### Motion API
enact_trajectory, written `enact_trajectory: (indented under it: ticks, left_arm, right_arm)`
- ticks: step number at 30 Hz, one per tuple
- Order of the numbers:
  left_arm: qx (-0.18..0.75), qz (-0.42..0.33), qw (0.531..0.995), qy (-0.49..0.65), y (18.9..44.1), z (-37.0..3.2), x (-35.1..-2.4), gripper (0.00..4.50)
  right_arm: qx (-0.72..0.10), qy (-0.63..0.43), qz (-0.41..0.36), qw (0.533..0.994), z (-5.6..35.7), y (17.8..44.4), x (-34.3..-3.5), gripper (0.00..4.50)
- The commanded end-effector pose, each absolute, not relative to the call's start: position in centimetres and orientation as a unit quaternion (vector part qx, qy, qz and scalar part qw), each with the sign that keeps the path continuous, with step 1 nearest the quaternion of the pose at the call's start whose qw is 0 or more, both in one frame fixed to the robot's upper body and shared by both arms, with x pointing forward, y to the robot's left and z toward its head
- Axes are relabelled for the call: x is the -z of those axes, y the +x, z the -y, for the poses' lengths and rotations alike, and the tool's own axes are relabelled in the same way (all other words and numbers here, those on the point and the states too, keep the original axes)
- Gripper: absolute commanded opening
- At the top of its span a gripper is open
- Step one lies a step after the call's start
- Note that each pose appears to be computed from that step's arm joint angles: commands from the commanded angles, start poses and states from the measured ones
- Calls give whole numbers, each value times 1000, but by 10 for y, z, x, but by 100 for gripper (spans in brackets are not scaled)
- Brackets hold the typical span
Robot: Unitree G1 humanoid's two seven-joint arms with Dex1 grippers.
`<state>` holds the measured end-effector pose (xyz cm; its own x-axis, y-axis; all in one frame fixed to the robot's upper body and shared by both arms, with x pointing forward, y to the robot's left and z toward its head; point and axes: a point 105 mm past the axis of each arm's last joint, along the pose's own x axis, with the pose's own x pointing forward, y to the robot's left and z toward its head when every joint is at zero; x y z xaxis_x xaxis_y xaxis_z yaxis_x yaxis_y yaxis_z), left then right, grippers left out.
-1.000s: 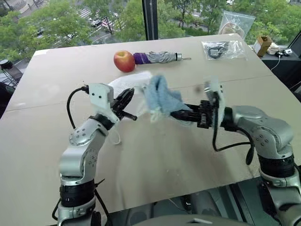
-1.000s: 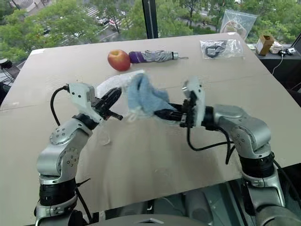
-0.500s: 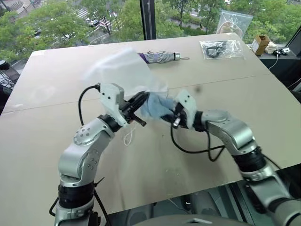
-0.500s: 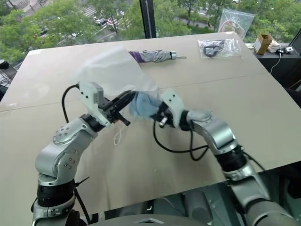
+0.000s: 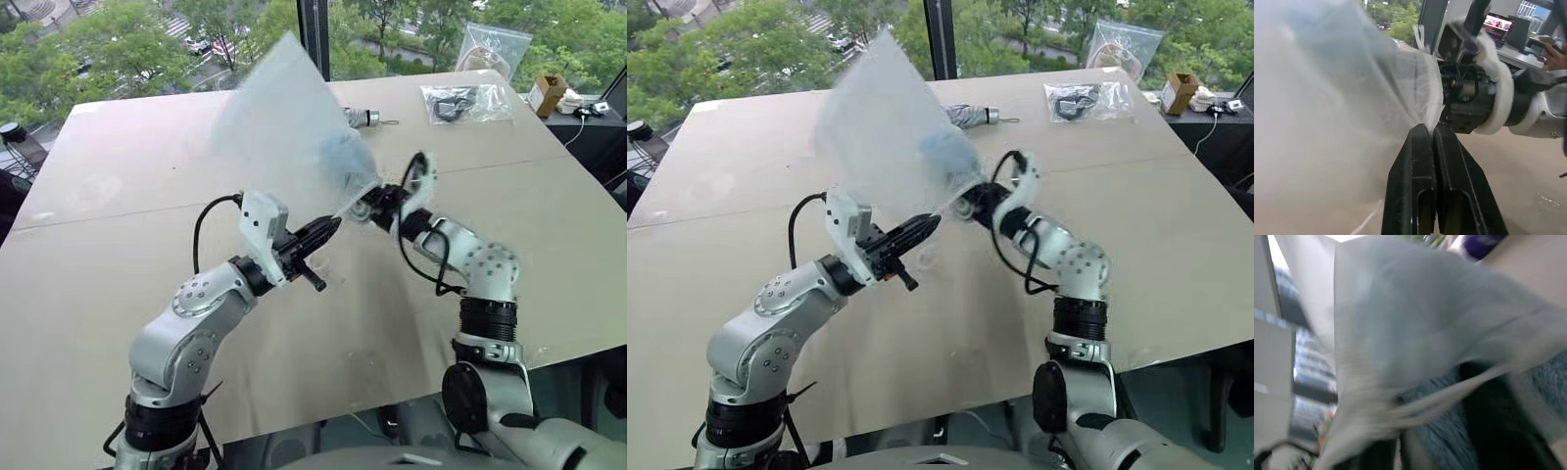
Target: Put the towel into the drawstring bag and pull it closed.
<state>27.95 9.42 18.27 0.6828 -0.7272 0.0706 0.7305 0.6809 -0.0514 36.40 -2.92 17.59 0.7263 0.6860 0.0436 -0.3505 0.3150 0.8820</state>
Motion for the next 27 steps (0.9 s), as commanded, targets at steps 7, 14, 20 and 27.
enact_trajectory:
  ticks: [7, 14, 20, 27]
  left_arm:
    - [290, 39, 955, -36, 324, -136, -179, 0]
    - [308, 40, 950, -38, 323, -132, -175, 0]
    - [317, 32, 947, -31, 318, -129, -169, 0]
    - [330, 30, 943, -27, 319, -123, -171, 0]
  right_arm:
    - [-318, 258, -264, 873, 20, 343, -121, 384]
    - [-411, 183, -192, 872, 46, 319, -142, 384]
    - [-471, 62, -75, 877, 67, 310, -167, 384]
    - [-516, -154, -138, 831, 75, 295, -107, 384]
